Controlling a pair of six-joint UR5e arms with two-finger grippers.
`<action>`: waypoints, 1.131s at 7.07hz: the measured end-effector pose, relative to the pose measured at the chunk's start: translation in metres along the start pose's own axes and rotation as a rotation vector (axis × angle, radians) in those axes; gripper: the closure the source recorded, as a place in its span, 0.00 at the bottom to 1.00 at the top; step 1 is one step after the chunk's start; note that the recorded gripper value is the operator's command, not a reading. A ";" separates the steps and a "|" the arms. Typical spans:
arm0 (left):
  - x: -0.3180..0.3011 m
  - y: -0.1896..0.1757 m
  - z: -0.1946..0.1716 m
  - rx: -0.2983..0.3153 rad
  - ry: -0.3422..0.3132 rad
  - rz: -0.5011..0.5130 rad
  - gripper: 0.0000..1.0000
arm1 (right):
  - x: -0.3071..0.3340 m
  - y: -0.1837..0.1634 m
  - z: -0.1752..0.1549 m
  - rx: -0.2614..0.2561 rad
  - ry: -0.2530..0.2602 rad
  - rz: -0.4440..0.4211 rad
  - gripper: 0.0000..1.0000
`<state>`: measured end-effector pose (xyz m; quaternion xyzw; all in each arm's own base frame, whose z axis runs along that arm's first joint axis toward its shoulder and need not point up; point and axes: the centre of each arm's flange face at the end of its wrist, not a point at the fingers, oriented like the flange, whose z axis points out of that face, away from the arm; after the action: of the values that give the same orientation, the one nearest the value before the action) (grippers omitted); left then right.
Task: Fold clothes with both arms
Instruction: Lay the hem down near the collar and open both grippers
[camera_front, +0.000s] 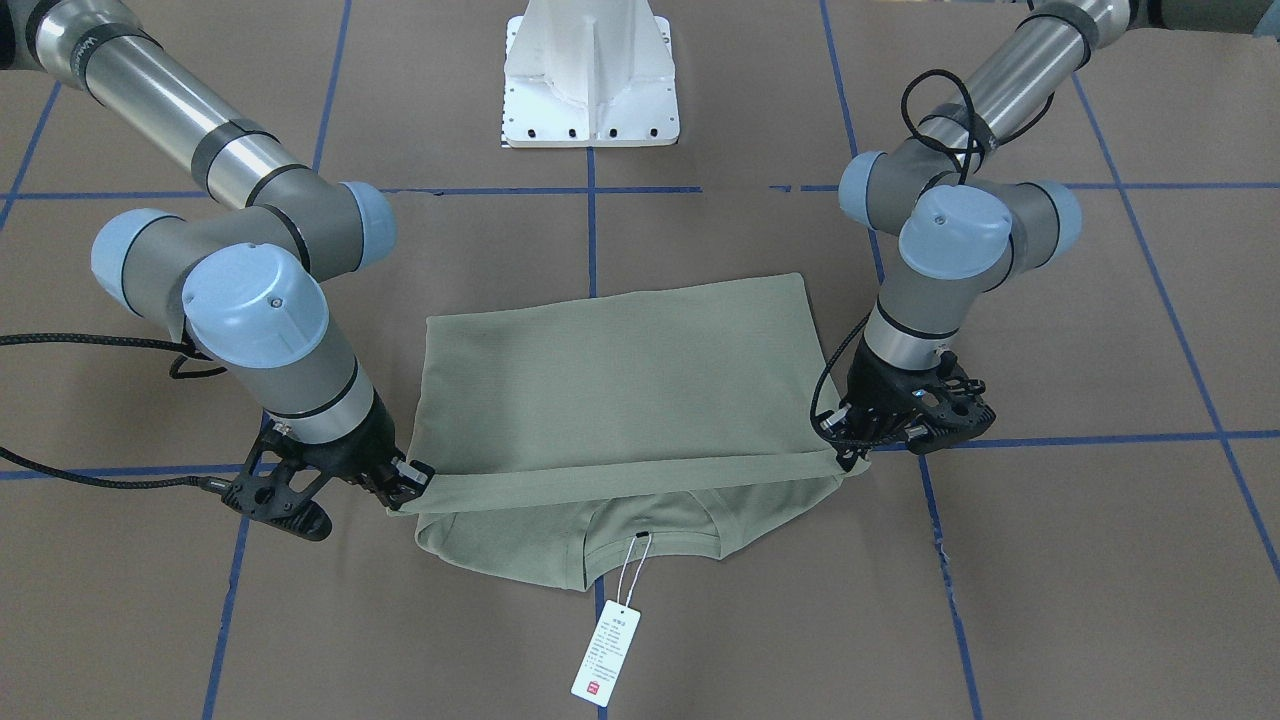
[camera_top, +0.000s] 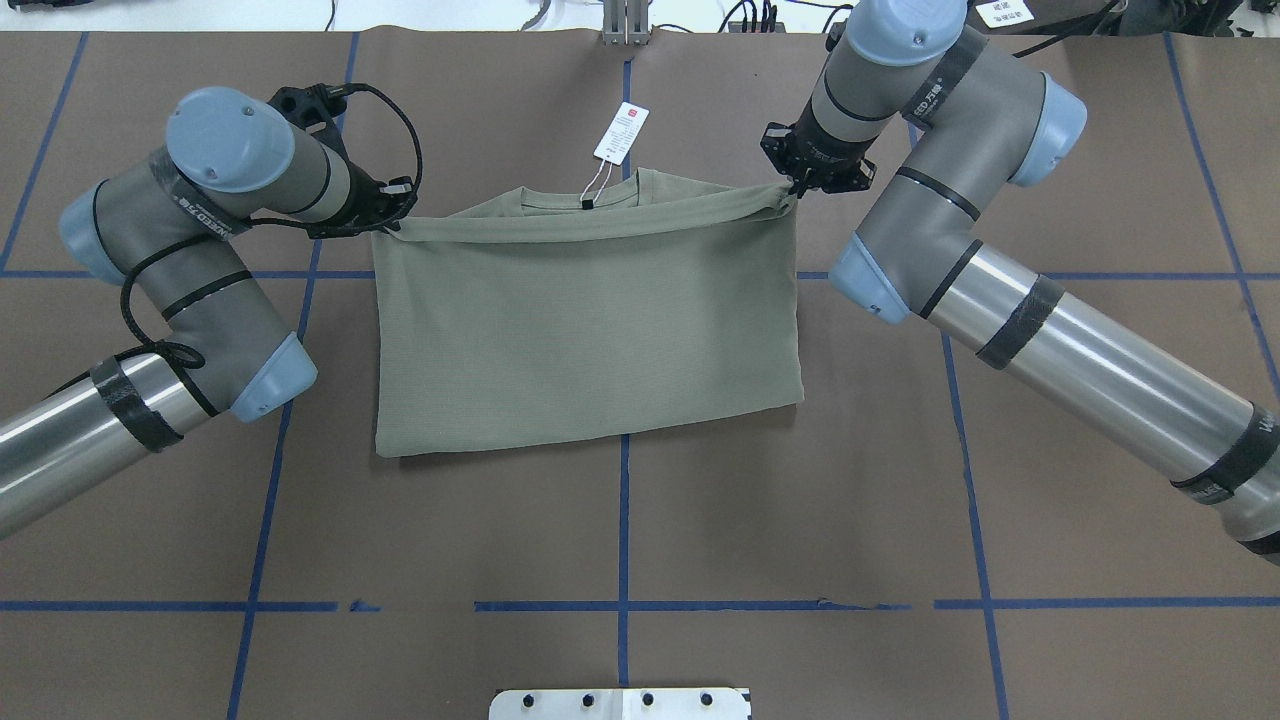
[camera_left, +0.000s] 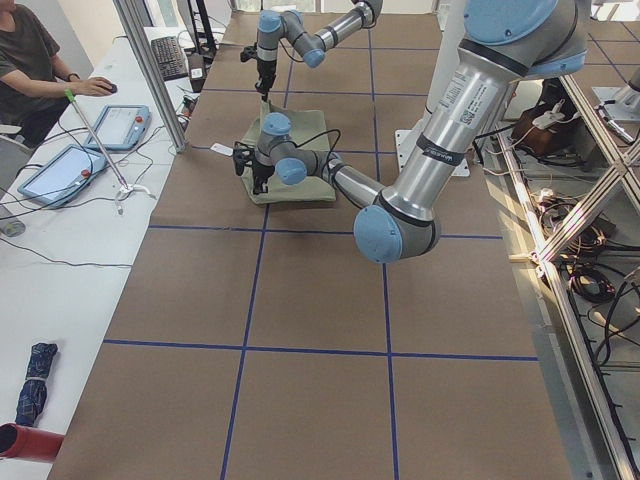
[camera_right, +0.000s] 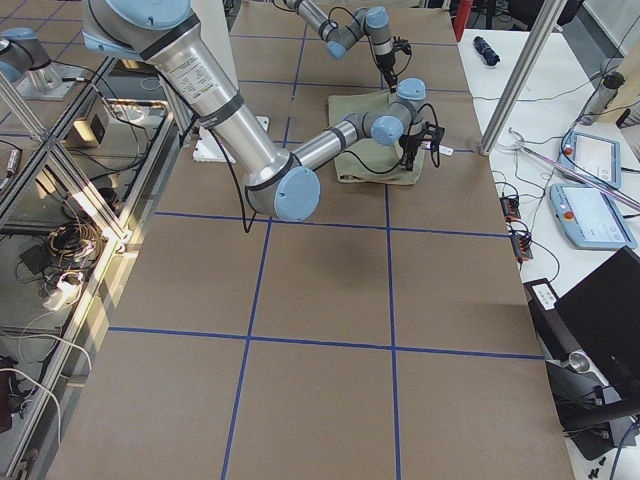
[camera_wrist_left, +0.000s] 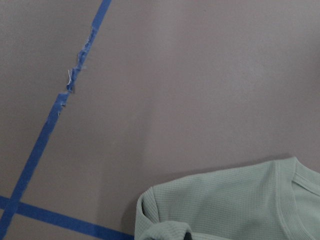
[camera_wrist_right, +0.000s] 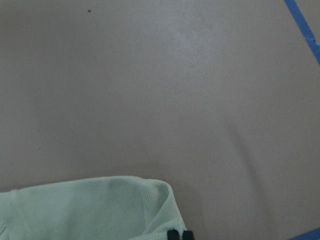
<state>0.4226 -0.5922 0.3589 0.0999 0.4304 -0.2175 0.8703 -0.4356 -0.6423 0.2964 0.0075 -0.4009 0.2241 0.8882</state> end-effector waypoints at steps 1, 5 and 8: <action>0.001 -0.007 0.000 0.008 0.002 -0.006 1.00 | 0.001 -0.002 0.000 0.001 0.002 0.003 1.00; 0.019 -0.027 -0.001 0.025 0.009 -0.017 1.00 | -0.009 -0.009 -0.001 0.004 0.003 0.007 1.00; 0.019 -0.027 -0.002 0.026 0.012 -0.016 0.39 | -0.017 -0.006 -0.005 -0.001 -0.009 0.000 0.46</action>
<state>0.4187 -0.6214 0.3429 0.1089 0.4333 -0.2294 0.8647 -0.4396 -0.6533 0.2820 0.0081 -0.4048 0.2238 0.8865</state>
